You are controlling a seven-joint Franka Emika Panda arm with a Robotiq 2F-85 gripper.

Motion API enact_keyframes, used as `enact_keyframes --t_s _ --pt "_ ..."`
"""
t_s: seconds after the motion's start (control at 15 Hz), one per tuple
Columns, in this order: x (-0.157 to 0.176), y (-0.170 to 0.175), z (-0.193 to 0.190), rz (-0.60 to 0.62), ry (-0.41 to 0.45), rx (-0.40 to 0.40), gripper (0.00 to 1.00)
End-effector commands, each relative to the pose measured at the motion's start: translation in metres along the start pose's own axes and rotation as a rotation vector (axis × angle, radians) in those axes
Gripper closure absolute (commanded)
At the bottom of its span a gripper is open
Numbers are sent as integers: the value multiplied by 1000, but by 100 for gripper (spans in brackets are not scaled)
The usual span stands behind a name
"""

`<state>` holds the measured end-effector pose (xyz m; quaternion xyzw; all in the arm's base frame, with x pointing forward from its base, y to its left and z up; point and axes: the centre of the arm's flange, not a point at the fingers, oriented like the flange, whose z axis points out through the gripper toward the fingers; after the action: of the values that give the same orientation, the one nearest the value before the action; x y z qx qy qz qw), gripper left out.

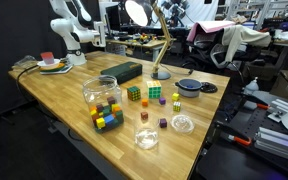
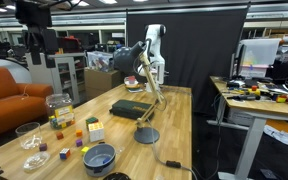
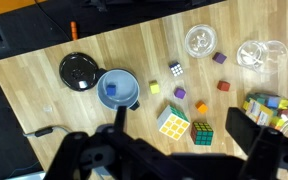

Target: Place the glass lid on top of the glass container

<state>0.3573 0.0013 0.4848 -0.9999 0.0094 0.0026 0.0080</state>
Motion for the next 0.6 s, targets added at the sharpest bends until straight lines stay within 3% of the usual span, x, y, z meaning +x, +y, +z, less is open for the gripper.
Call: enact_keyframes --t_s 0.0,0.27,0.53 --pt "0 0 0 0 0 0 0" --pt "0 0 0 0 0 0 0" --pt "-2 -15 31 -30 -36 15 0"
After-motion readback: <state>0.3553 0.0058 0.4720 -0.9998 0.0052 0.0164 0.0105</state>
